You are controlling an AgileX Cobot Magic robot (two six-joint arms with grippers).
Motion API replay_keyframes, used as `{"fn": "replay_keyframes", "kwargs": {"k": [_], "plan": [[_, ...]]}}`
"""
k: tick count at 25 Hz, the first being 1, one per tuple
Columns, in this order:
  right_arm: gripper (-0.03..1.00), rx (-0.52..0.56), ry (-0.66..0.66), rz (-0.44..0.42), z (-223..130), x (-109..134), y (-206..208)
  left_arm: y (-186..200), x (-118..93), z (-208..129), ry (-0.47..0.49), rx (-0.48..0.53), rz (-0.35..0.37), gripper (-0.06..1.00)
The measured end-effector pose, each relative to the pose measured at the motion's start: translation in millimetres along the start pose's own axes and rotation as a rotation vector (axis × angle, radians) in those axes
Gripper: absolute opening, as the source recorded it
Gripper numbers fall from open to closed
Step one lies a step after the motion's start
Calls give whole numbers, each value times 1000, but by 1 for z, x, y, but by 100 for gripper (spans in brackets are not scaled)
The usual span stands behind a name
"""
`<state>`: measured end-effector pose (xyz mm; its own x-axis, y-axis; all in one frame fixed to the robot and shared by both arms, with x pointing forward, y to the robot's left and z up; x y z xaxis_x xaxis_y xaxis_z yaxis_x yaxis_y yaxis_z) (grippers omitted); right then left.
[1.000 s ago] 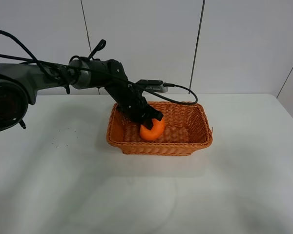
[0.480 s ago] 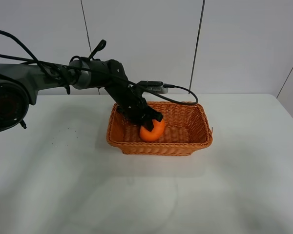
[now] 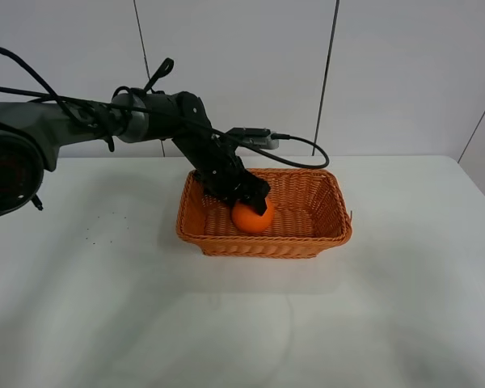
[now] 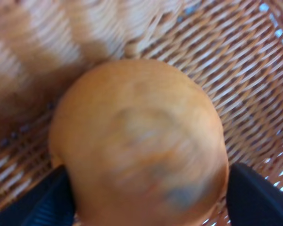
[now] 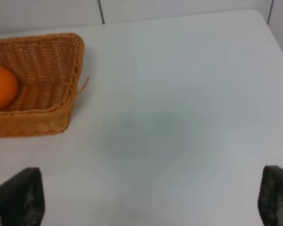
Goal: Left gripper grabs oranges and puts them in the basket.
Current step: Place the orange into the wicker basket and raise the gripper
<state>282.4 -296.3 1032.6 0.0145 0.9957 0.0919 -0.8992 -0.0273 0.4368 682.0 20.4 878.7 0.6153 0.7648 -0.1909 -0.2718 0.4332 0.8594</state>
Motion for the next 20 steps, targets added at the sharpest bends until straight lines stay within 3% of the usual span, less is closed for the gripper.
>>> {"fn": "replay_keyframes", "kwargs": {"k": [12, 20], "plan": [[69, 0, 0, 0, 0, 0, 0, 27, -6, 17, -25, -60, 9, 84], [69, 0, 0, 0, 0, 0, 0, 54, -2, 24, -63, -64, 84, 84]]}}
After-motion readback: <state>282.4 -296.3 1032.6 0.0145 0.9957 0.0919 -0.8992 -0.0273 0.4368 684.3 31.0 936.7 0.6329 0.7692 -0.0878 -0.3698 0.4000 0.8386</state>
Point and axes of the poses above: a point on each arm's last joint axis where the gripper is mounted, y pointing back along that axis away from the gripper, x along the wrist's bending axis when the last joint is at zero, z = x × y, the point moved 5 cm from there along -y, pointing out along that axis toward the gripper, and after that the axes turned 2 degrees about -y, right-handed, at the moved point
